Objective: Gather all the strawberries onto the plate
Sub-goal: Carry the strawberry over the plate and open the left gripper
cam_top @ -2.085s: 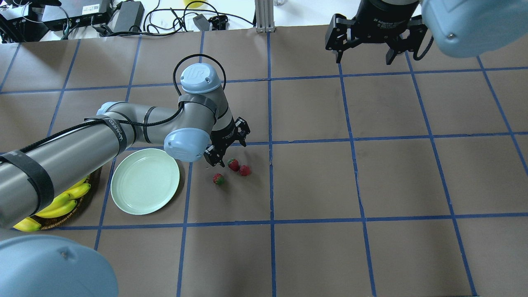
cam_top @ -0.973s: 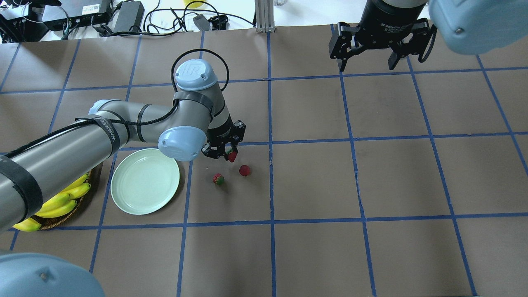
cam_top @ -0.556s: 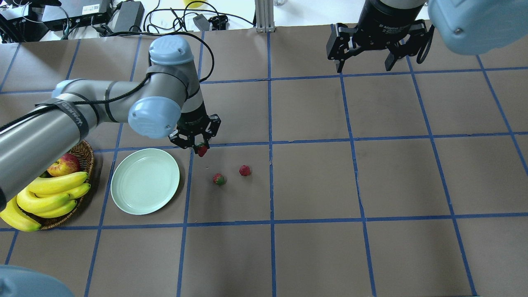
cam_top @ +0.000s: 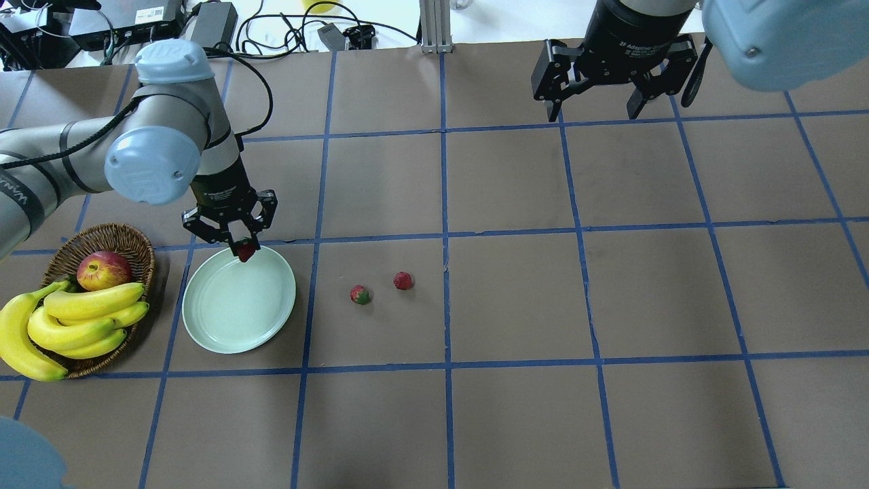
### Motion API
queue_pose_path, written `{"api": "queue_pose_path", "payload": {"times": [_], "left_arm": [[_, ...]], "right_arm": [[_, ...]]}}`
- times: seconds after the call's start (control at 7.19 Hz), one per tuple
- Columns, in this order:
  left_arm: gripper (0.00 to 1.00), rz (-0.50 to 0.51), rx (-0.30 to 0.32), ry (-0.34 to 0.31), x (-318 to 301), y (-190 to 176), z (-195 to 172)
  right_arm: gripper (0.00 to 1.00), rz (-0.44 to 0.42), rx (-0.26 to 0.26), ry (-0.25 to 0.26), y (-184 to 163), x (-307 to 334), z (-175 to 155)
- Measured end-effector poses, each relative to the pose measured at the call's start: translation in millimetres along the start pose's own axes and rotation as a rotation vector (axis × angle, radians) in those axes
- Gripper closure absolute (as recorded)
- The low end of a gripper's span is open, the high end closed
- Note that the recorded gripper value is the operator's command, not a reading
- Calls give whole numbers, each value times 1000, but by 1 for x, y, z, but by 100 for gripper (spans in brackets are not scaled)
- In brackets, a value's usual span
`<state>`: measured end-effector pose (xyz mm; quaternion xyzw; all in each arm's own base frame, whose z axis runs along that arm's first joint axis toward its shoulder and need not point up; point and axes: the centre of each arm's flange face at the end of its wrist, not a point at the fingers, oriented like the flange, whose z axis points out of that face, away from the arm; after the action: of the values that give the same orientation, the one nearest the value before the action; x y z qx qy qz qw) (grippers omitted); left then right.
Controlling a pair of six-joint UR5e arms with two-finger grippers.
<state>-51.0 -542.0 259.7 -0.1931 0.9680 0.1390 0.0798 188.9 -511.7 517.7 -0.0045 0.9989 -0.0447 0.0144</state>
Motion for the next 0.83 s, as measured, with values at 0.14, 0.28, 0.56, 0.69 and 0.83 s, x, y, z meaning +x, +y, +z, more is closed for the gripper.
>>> {"api": "queue_pose_path", "payload": {"times": [0.14, 0.28, 0.56, 0.69, 0.83], "left_arm": [[100, 17, -23, -30, -24, -9, 17], [91, 19, -40, -49, -38, -16, 33], [0, 12, -50, -68, -46, -23, 51], [0, 7, -51, -69, -46, -23, 53], [0, 6, -45, -68, -44, -22, 51]], "right_arm": [[0, 1, 0, 0, 0, 0, 0], [0, 2, 1, 0, 0, 0, 0], [0, 4, -2, 1, 0, 0, 0], [0, 5, -11, 1, 2, 0, 0], [0, 6, -24, 1, 4, 0, 1]]}}
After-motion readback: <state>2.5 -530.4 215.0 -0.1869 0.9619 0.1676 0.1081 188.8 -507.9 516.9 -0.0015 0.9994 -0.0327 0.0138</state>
